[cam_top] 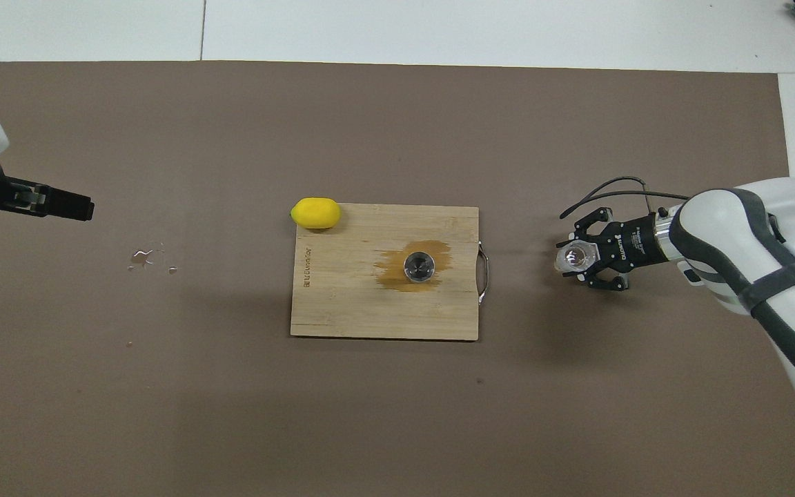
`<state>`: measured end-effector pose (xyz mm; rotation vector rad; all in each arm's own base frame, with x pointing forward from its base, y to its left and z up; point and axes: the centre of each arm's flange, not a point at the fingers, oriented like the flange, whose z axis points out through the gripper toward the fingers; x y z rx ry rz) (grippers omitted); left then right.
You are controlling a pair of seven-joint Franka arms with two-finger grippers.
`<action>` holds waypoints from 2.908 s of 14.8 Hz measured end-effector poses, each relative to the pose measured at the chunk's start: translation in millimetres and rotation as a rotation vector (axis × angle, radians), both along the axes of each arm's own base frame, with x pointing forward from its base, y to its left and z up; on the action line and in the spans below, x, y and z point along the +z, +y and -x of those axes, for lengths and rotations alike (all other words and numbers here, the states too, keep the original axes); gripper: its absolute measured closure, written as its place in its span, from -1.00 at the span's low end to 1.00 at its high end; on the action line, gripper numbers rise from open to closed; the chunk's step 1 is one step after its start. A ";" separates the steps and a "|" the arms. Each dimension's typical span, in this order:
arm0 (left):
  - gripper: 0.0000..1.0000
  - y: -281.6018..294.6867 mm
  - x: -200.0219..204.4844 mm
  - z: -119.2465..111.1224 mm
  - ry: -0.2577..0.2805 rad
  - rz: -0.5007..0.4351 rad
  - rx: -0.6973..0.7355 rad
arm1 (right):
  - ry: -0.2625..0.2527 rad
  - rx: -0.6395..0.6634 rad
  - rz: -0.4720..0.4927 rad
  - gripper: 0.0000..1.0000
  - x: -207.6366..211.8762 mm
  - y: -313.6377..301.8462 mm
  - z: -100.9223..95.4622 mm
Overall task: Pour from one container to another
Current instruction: 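Lower the glass cup to its starting spot and open the right gripper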
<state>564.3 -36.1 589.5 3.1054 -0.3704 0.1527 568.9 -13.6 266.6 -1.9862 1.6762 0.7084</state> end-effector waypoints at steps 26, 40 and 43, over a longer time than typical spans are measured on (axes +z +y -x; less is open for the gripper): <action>-1.00 -12.5 -1.0 1.3 0.010 0.013 0.118 | -0.280 0.538 0.417 -1.00 109.1 -5.5 -1.7; -1.00 -10.2 -0.6 1.2 0.010 0.013 0.124 | -0.496 1.074 0.639 -1.00 306.7 60.8 -8.7; -1.00 -10.2 -0.6 1.2 0.010 0.013 0.124 | -0.498 1.088 0.637 -1.00 338.5 57.3 -5.3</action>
